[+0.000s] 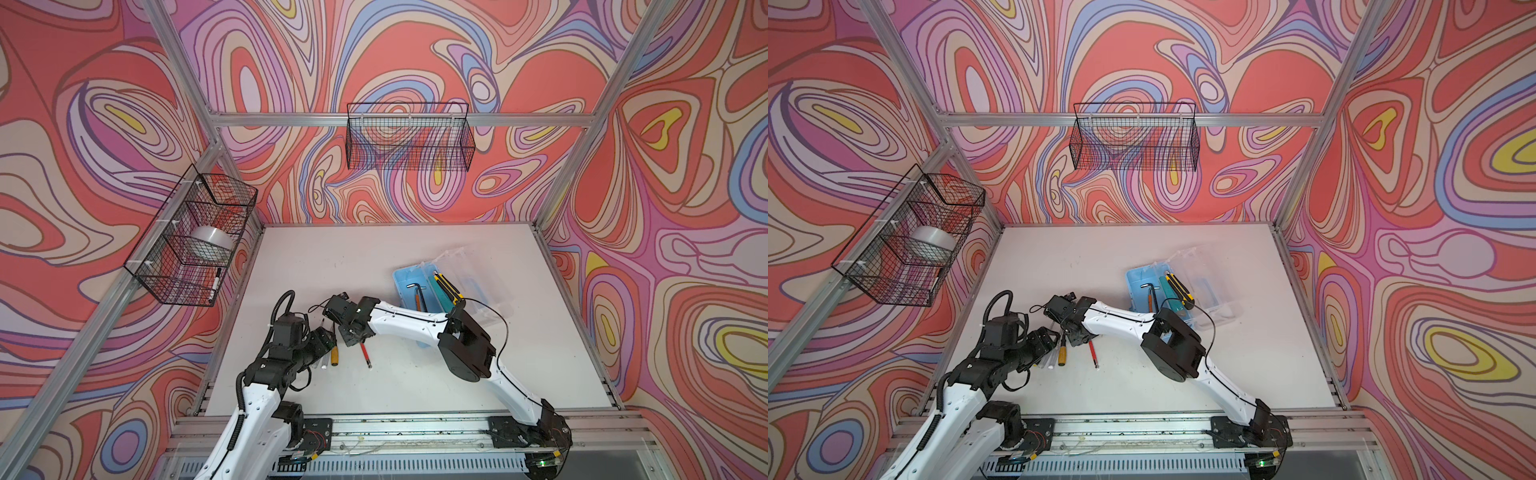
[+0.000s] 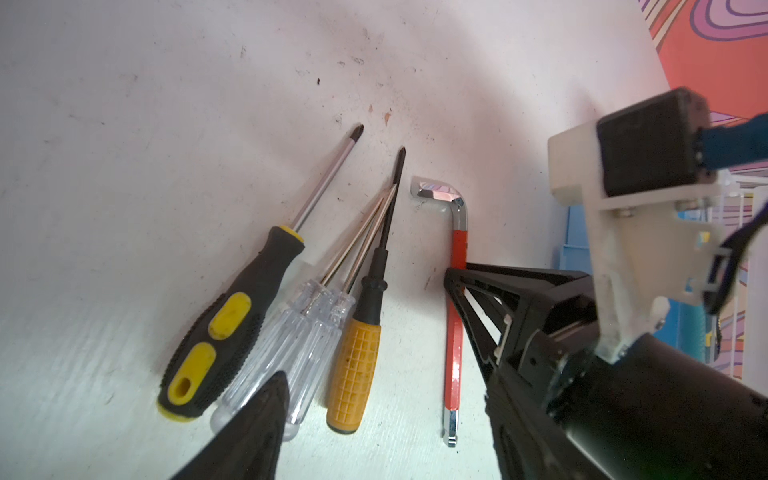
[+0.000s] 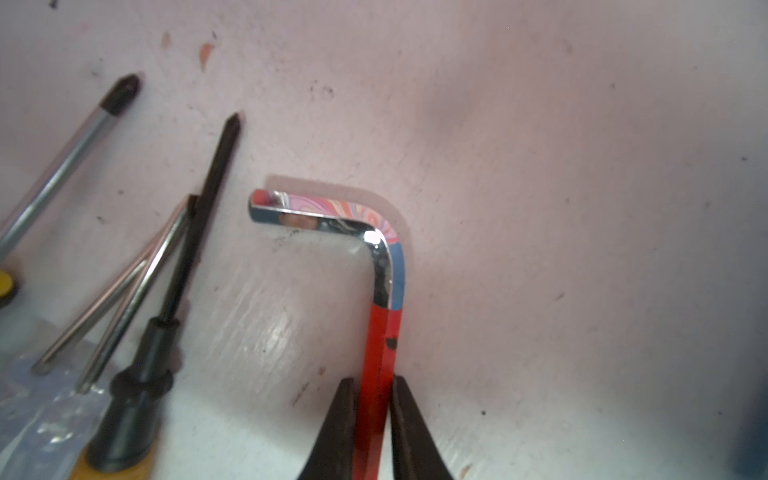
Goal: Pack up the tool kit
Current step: 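Lift the red hex key with the right gripper and carry it over the box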
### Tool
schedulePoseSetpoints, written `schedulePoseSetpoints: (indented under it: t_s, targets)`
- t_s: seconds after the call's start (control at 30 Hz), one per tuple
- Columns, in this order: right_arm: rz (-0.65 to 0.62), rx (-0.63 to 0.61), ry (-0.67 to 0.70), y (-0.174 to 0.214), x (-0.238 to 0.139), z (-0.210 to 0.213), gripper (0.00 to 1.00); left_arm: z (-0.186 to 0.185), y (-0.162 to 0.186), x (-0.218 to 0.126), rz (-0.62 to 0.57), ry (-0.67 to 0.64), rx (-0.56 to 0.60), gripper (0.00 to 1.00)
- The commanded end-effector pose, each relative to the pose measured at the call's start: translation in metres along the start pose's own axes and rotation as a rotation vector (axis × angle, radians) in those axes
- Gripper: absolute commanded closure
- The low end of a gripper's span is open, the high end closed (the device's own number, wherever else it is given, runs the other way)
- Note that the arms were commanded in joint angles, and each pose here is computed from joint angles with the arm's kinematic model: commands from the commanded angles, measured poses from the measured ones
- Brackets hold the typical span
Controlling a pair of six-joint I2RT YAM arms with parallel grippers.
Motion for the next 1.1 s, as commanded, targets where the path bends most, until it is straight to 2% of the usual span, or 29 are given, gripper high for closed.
schedulePoseSetpoints:
  t_s: [0.0,0.2,0.37,0.57,0.87,1.07]
  targets:
    - [0.085,-0.015,0.065,0.023,0.016,-0.02,0.85,0.003,-0.002,0.002,-0.014,-0.005,-0.007,0.24]
    - [0.083,-0.011,0.031,0.023,0.016,-0.022,0.91,0.002,-0.002,0.005,-0.009,-0.008,-0.008,0.24]
    - [0.056,0.007,-0.007,0.018,0.011,-0.023,1.0,0.0,-0.004,0.007,-0.009,-0.011,-0.007,0.24]
    - [0.012,0.021,-0.02,0.008,-0.003,-0.032,1.0,-0.002,-0.007,0.012,-0.006,-0.017,-0.003,0.25]
    - [-0.098,0.069,-0.039,-0.014,-0.049,-0.059,1.0,-0.009,-0.015,0.013,-0.022,-0.028,0.01,0.25]
    - [-0.196,0.138,-0.03,-0.025,-0.096,-0.098,1.0,-0.017,-0.022,0.011,-0.041,-0.024,0.02,0.25]
Point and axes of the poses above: each gripper's point midway between its finger pads, its own x axis out along the fingers, its own z axis along the line the jaws close on, y = z × x, the point moved 2 cm from there along -x, back along the fingers, and after that the axes turned 14 degrees about -x, right-handed, at the moved point
